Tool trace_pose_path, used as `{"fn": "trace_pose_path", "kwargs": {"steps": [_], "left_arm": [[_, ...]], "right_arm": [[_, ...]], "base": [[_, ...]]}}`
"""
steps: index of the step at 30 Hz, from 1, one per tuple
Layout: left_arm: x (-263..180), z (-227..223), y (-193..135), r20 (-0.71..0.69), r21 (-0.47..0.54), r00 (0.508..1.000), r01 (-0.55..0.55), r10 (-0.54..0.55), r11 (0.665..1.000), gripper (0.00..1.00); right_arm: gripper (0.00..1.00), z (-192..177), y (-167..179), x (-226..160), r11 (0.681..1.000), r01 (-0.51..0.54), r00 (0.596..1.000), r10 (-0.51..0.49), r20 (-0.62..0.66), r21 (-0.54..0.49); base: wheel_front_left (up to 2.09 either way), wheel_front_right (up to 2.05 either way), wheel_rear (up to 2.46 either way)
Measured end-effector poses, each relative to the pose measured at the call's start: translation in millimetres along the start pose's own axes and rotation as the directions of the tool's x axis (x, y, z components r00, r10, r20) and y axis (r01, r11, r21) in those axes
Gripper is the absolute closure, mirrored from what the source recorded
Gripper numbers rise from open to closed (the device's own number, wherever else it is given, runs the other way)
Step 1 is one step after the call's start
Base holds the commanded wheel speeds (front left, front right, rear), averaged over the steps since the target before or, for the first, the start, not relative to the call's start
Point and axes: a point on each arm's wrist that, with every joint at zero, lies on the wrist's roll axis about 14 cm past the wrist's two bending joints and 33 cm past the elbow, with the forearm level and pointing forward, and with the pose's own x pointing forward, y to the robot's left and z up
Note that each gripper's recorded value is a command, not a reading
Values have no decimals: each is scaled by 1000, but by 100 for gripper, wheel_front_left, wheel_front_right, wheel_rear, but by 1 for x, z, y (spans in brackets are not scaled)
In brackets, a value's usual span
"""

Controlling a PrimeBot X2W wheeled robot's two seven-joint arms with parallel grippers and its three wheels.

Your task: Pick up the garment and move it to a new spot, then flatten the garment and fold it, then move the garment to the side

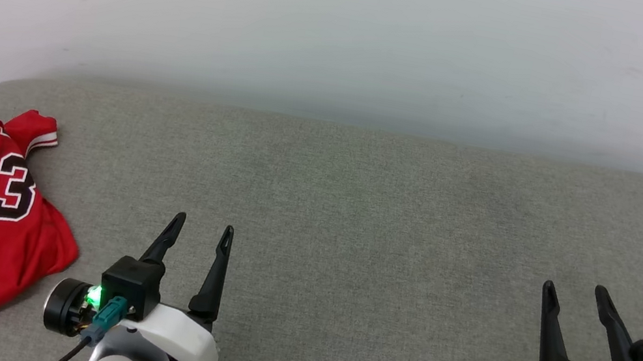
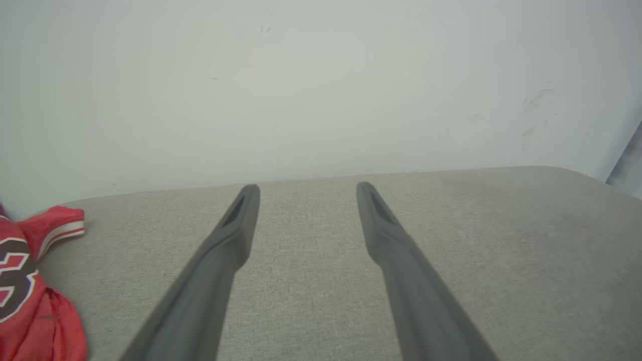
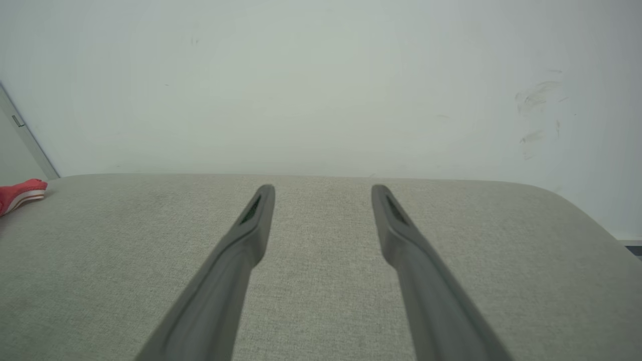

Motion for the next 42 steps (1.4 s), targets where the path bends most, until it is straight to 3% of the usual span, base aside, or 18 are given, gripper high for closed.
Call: {"fn": "trace_pose_path", "kwargs": {"steps": [10, 18, 23, 30, 42], "left_arm": [[-1, 2, 5, 10, 19, 1000, -15, 15, 1000, 0], [-10, 6, 32, 19, -3, 994, -112, 112, 994, 0], [-23, 12, 59, 34, -3, 979, -201, 201, 980, 0], [-53, 18, 101, 47, 12, 938, -345, 344, 939, 0], [-113, 23, 155, 53, 19, 840, -542, 541, 840, 0]], "right_arm": [[0, -2, 3, 4, 1000, -8, 1000, 8, 0, -23], [0, -3, 22, 16, 998, -64, 998, 64, 3, -21], [0, -3, 50, 27, 989, -149, 989, 149, -1, -22], [0, -8, 96, 42, 961, -277, 961, 277, -13, -4], [0, -8, 166, 58, 887, -462, 887, 462, -7, 2]], "base": [[0, 0, 0], [0, 0, 0], [0, 0, 0], [0, 0, 0], [0, 0, 0]]}}
